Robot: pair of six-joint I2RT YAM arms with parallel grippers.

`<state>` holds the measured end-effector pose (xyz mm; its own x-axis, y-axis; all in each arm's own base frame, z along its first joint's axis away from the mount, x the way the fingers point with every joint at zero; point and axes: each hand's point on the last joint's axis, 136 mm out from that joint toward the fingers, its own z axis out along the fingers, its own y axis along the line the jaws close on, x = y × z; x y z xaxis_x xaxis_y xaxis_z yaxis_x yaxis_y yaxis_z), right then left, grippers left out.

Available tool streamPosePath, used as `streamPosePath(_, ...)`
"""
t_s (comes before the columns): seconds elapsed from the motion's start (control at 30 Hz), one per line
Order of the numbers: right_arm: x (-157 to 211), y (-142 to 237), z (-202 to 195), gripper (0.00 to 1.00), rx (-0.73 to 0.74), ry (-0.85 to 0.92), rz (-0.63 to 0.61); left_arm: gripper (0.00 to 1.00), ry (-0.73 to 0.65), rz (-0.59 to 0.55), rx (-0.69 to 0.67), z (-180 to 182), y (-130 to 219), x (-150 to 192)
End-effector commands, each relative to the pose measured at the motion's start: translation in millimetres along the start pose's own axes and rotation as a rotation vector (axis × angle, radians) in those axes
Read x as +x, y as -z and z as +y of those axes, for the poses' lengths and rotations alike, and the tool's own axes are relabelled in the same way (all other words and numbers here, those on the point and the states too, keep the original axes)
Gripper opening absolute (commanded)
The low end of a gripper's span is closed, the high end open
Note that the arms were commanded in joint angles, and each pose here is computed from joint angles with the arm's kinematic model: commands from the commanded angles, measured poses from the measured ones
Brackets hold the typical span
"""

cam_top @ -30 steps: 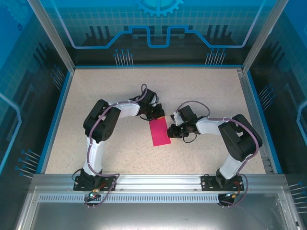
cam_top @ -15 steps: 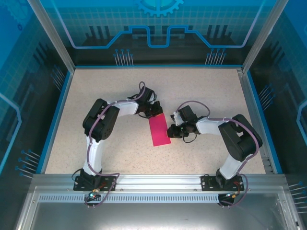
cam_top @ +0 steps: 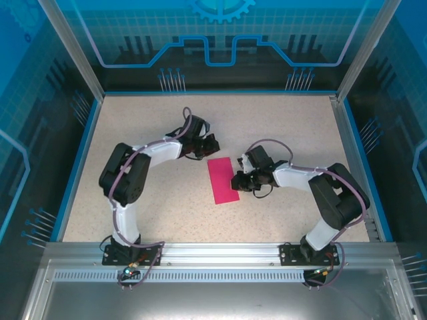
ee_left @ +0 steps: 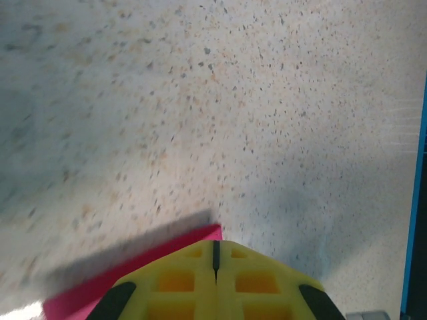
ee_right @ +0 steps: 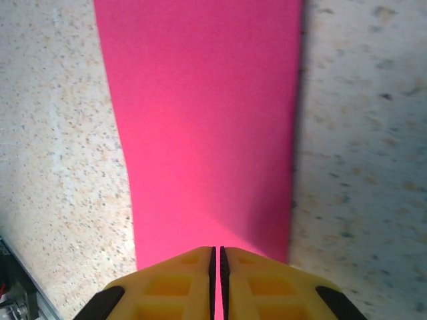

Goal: Fold a paper plane with a square sheet of paper (pick it up from the middle)
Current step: First fold in half a square sheet of paper at the center of the table, then rotate the paper at the center of the table.

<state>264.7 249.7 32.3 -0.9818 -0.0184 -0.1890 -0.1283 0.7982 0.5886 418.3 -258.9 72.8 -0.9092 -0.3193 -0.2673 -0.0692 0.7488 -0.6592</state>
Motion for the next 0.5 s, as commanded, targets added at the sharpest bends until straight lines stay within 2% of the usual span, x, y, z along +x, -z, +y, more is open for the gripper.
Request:
streamPosePath(0.0,-30.7,14.6,21.9,0.14,0.021,0.035,-0.081,0.01,0.043,-0.046,-0.067,22.9,21.4,9.2)
streamPosePath(0.23,-56.9,-27.7,22.1,0.13,0.130,0.105,-0.023,0.02,0.129,-0.084,-0.127,57.1,50.1,41.3)
streamPosePath(0.47,-88.2,-57.9,24.4,0.12,0.209,0.129,-0.009,0.04,0.161,-0.068,-0.145,71.8,59.3,61.7)
